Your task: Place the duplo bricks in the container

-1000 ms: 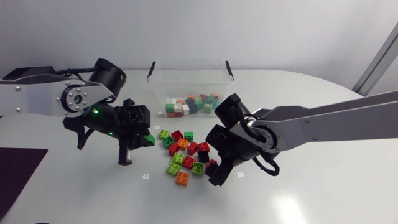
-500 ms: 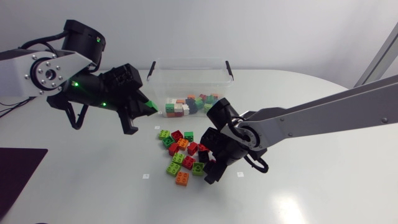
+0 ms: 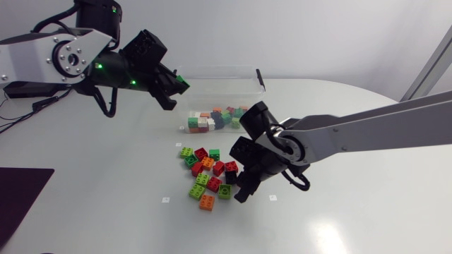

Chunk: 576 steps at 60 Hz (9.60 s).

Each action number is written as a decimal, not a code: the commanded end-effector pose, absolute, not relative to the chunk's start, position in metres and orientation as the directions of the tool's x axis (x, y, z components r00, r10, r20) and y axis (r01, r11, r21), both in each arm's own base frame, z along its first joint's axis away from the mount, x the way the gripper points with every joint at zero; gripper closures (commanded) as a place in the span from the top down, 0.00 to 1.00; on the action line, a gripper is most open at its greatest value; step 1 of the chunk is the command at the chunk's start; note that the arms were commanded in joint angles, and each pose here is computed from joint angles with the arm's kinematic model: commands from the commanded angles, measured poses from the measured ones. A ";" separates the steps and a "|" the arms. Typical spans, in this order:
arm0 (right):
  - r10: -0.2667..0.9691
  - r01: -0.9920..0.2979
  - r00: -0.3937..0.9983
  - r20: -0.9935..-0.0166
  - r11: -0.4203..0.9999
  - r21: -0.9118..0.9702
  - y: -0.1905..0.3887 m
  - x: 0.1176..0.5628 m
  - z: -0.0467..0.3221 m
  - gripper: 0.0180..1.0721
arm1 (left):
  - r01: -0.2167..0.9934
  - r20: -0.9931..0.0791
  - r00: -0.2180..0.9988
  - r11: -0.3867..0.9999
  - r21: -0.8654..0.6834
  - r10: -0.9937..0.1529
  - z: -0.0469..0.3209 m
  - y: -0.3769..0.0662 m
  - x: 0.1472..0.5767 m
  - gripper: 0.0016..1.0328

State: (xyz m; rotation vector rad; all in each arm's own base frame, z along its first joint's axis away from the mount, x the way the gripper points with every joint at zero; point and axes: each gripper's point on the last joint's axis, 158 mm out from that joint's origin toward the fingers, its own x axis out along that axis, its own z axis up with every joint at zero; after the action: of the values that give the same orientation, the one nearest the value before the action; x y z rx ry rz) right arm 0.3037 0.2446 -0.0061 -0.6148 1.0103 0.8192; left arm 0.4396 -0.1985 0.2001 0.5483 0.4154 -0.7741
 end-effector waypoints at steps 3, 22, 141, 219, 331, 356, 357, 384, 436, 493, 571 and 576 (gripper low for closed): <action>0.303 -0.822 0.320 -0.898 0.559 -0.105 0.234 0.309 0.011 0.24 | 0.730 -0.521 0.658 0.630 0.265 -0.544 0.203 -0.204 0.464 0.22; 0.346 -0.770 0.438 -0.830 0.621 -0.147 0.222 0.348 0.085 0.24 | 0.689 -0.512 0.684 0.691 0.218 -0.520 0.187 -0.206 0.525 0.22; 0.424 -0.536 0.701 -0.573 0.843 -0.032 0.268 0.578 0.178 0.48 | 0.945 -0.791 0.326 0.146 0.294 -0.518 -0.007 -0.170 0.404 0.93; 0.372 -0.622 0.476 -0.797 0.783 -0.006 0.288 0.396 0.078 0.88 | 0.980 -0.867 0.168 -0.015 0.198 -0.470 -0.026 -0.172 0.366 0.24; 0.111 -0.251 0.170 -0.979 0.966 0.066 0.296 0.411 -0.041 0.57 | 0.741 -0.405 0.663 0.478 0.471 -0.630 0.211 -0.186 0.446 0.24; 0.105 -0.233 0.162 -0.981 0.970 0.066 0.277 0.403 -0.042 0.36 | 0.728 -0.386 0.678 0.498 0.471 -0.626 0.216 -0.195 0.466 0.24; 0.107 -0.235 0.161 -0.981 0.970 0.067 0.277 0.402 -0.042 0.34 | 0.729 -0.385 0.677 0.500 0.467 -0.627 0.216 -0.196 0.468 0.24; 0.148 -0.230 0.263 -0.953 0.969 0.087 0.245 0.396 0.016 0.34 | 0.737 -0.399 0.674 0.535 0.412 -0.622 0.198 -0.211 0.507 0.24; 0.277 -0.251 0.500 -0.820 0.953 0.169 0.237 0.447 0.175 0.34 | 0.695 -0.417 0.718 0.603 0.391 -0.557 0.219 -0.168 0.444 0.96; 0.322 -0.269 0.563 -0.761 0.942 0.199 0.263 0.555 0.168 0.49 | 0.902 -0.722 0.423 0.327 0.281 -0.547 0.001 -0.190 0.355 0.95; 0.167 -0.239 0.354 -0.920 0.968 0.083 0.228 0.426 0.152 0.95 | 0.861 -0.729 0.476 0.432 0.270 -0.492 -0.033 -0.211 0.404 0.92; 0.163 -0.247 0.355 -0.921 0.966 0.076 0.228 0.422 0.142 0.95 | 0.862 -0.732 0.472 0.432 0.265 -0.491 -0.036 -0.212 0.404 0.89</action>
State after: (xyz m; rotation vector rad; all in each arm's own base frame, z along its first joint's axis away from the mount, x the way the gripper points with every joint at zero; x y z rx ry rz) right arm 0.4294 0.2325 0.1467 -0.0885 1.1749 0.2881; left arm 0.4000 -0.2080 -0.0298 0.7078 0.6029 -0.9153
